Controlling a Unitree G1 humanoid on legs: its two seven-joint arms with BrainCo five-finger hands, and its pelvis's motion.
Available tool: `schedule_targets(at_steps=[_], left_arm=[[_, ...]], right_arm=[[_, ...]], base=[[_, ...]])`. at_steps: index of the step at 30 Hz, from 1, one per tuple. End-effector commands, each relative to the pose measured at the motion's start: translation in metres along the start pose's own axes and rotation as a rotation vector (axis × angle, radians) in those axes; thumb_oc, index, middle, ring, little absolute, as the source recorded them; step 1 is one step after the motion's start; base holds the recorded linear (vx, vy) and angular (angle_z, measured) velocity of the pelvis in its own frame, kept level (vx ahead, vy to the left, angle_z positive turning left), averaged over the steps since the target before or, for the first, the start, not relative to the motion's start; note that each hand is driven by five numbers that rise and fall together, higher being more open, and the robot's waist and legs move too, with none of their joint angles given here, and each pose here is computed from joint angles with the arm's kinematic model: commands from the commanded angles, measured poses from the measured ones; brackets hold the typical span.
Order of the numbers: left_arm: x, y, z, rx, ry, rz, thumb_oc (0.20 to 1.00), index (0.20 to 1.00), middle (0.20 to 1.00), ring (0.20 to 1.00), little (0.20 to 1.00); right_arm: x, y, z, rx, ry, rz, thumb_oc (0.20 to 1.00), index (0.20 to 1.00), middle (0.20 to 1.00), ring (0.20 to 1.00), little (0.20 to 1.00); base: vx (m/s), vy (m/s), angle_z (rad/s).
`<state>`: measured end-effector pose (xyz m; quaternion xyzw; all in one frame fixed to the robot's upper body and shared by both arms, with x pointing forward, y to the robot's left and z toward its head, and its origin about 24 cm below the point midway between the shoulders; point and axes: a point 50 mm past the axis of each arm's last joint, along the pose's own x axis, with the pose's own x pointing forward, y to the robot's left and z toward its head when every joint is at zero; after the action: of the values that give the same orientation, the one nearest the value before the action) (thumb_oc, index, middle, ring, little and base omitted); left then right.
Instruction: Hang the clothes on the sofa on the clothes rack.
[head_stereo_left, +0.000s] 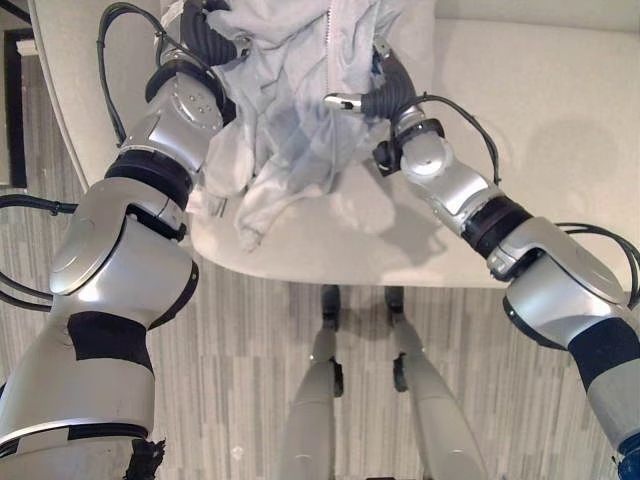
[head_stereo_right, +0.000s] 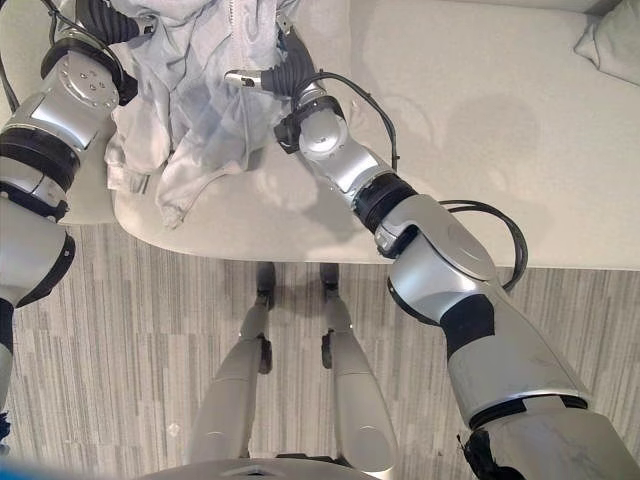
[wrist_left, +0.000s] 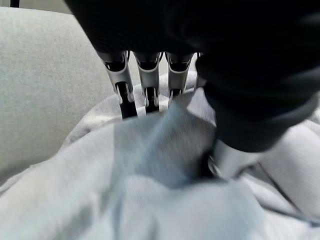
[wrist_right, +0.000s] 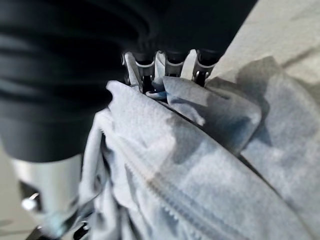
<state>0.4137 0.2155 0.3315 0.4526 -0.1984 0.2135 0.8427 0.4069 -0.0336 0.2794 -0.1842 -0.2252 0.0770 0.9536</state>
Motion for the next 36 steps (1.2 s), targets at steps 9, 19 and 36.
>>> schedule_targets(at_steps=[9, 19, 36], left_arm=[[0.01, 0.014, 0.033, -0.04, -0.051, 0.08, 0.2, 0.2, 0.2, 0.2, 0.2], [-0.001, 0.011, 0.035, -0.333, -0.122, 0.154, 0.2, 0.2, 0.2, 0.2, 0.2], [-0.047, 0.054, 0.02, -0.462, -0.362, 0.393, 0.2, 0.2, 0.2, 0.2, 0.2]], right_arm=[[0.008, 0.008, 0.025, 0.076, -0.051, -0.026, 0.2, 0.2, 0.2, 0.2, 0.2], [-0.002, -0.006, 0.053, 0.158, -0.248, -0.078, 0.2, 0.2, 0.2, 0.2, 0.2], [-0.05, -0.05, 0.033, 0.119, -0.418, -0.204, 0.2, 0.2, 0.2, 0.2, 0.2]], base=[[-0.01, 0.001, 0.0], [0.0, -0.002, -0.03], [0.1, -0.02, 0.01]])
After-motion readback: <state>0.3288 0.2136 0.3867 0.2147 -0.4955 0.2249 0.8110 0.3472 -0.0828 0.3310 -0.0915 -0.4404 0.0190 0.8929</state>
